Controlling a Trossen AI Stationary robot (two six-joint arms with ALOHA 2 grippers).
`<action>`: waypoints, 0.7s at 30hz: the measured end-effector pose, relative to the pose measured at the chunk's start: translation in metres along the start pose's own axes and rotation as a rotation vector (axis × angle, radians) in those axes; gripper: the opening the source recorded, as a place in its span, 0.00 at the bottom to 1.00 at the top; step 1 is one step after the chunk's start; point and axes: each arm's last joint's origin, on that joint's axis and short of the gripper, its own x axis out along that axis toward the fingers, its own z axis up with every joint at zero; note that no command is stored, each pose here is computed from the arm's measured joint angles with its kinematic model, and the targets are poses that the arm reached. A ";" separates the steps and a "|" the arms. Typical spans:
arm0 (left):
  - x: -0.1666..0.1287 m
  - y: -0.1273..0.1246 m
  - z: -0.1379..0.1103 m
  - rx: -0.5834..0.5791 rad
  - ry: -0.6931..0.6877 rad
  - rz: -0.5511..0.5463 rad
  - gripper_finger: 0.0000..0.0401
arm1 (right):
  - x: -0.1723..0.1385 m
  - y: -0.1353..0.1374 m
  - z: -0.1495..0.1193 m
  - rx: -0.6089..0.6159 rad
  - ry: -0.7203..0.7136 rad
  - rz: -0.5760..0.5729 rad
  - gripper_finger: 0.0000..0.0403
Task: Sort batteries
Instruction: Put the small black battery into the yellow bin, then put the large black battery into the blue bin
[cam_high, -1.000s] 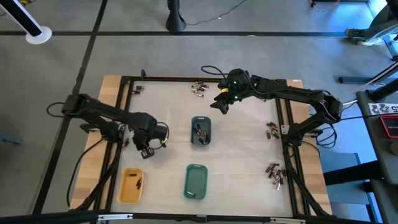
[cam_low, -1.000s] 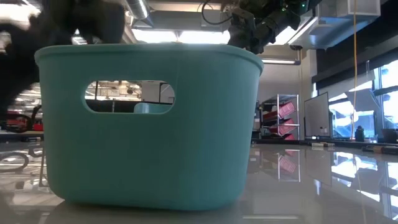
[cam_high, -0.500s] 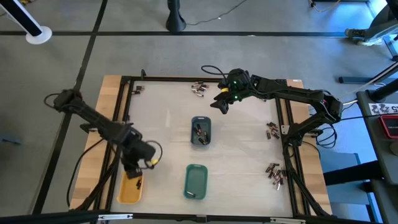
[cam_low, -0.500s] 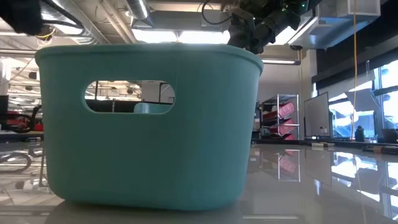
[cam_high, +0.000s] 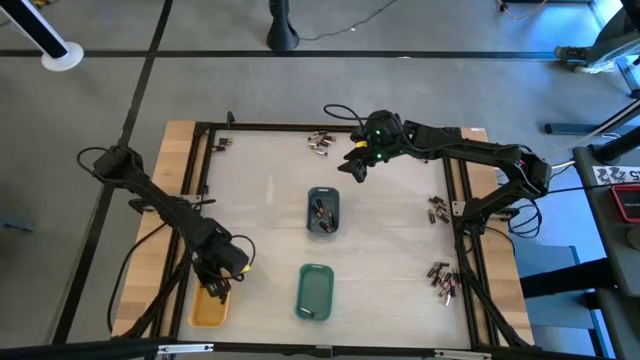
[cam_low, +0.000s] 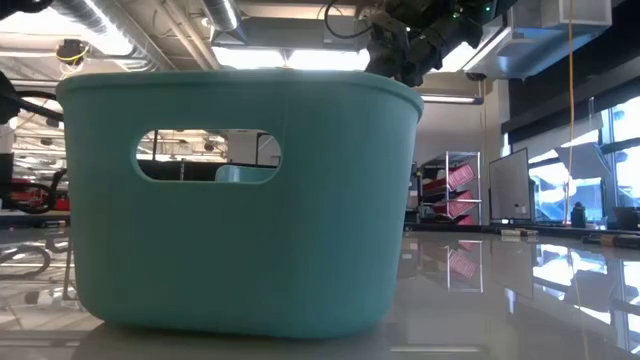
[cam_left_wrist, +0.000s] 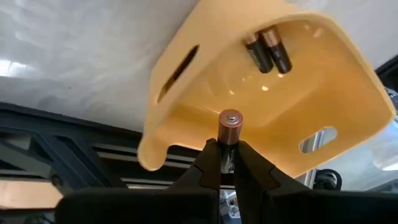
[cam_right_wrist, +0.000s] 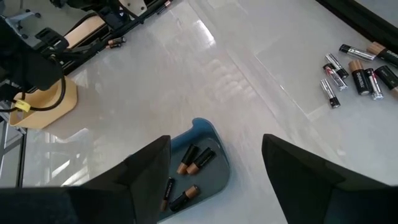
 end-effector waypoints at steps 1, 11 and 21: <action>0.000 -0.001 0.000 0.005 -0.002 -0.007 0.03 | 0.000 0.000 0.000 0.000 0.000 0.000 0.63; 0.000 -0.003 0.002 0.006 -0.037 -0.017 0.20 | 0.000 0.000 0.000 0.000 0.001 0.000 0.63; -0.002 -0.002 0.004 0.018 -0.043 -0.021 0.34 | 0.000 0.000 0.000 -0.001 0.001 0.000 0.63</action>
